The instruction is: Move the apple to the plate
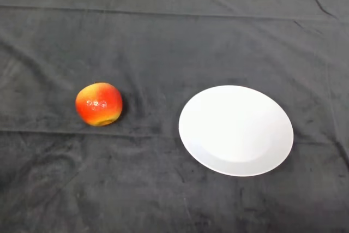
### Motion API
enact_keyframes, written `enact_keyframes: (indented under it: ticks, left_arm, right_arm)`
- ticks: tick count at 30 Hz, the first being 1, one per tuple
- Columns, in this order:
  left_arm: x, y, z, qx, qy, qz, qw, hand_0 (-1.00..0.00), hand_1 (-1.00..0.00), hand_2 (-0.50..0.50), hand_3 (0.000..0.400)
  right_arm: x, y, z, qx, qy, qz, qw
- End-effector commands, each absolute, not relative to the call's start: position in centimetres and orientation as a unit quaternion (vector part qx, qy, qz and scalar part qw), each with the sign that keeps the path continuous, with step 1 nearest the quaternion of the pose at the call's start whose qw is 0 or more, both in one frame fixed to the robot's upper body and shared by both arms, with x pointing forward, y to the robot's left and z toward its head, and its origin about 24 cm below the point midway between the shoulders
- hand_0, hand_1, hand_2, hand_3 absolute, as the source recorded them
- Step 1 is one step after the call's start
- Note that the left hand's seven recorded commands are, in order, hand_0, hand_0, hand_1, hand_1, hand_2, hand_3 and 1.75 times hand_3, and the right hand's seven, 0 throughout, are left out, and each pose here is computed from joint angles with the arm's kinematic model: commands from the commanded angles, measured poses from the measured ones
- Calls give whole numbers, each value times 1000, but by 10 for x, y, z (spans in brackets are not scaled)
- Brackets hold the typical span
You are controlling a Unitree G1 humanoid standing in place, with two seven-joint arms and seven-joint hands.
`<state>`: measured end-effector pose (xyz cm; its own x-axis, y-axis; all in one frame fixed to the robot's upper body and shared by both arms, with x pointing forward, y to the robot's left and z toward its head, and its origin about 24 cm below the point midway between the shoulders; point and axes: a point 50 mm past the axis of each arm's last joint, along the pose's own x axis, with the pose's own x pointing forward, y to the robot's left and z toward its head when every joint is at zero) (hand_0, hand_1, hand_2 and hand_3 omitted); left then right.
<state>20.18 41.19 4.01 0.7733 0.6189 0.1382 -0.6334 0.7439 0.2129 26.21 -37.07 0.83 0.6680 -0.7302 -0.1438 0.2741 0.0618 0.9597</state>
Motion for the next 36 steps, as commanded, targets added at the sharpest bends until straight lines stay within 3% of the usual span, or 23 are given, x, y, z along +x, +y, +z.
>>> enact_keyframes:
  ticks: [1, 18, 36]
  left_arm:
    - [216, 408, 53, 138, -57, 323, 935, 0, 0, 0, 0]
    - [247, 350, 63, 191, -117, 216, 950, 0, 0, 0, 0]
    - [282, 282, 64, 215, -114, 121, 962, 0, 0, 0, 0]
  right_arm:
    - [256, -384, 16, 572, -213, -363, 704]
    - [256, -384, 16, 571, -213, -363, 705]
    - [256, -384, 17, 569, -211, -363, 707]
